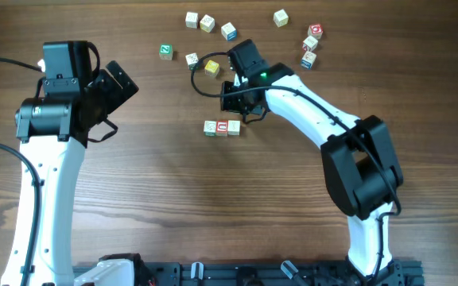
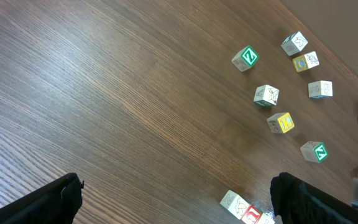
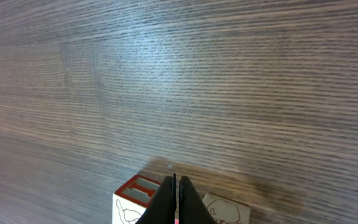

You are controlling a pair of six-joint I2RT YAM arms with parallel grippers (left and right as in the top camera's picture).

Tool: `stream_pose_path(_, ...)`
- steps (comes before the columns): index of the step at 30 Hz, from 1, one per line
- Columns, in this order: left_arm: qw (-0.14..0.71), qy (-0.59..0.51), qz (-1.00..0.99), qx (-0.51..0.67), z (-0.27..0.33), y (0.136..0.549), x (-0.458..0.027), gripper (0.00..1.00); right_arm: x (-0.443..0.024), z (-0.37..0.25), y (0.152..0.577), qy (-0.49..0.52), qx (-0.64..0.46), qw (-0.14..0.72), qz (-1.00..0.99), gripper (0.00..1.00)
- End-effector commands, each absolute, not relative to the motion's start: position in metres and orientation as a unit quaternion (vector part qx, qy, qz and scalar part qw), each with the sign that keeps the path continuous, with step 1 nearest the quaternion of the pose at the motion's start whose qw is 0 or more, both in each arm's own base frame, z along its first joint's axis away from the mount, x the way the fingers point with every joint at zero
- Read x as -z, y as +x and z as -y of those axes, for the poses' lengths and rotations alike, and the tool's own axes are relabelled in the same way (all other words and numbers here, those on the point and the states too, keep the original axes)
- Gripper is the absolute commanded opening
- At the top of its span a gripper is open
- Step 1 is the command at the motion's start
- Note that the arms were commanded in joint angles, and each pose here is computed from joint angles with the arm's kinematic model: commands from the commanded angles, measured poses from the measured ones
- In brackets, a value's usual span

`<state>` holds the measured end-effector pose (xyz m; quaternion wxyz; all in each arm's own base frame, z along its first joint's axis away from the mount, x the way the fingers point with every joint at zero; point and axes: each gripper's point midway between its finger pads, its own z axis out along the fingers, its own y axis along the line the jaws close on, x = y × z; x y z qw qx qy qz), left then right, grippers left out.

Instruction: Form a horizontal line

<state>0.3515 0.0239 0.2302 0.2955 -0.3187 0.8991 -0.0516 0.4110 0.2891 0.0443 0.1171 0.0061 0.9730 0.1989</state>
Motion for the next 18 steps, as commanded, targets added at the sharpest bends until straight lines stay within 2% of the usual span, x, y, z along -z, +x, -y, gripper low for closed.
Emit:
stream_pose_path(1, 0.294, -0.322, -0.898, 0.058, -0.022, 0.353, -0.231, 1.00, -0.027, -0.273, 0.415, 0.021, -0.156, 0.125, -0.980, 0.05)
stream_pose_path(9, 0.294, -0.322, -0.898, 0.058, -0.022, 0.353, -0.231, 1.00, -0.026, -0.277, 0.412, 0.027, -0.157, 0.121, -0.980, 0.05)
stream_pose_path(18, 0.286, -0.323, -0.901, 0.055, -0.022, 0.349, -0.229, 1.00, 0.003, -0.271, 0.421, 0.008, -0.126, 0.132, -0.983, 0.05)
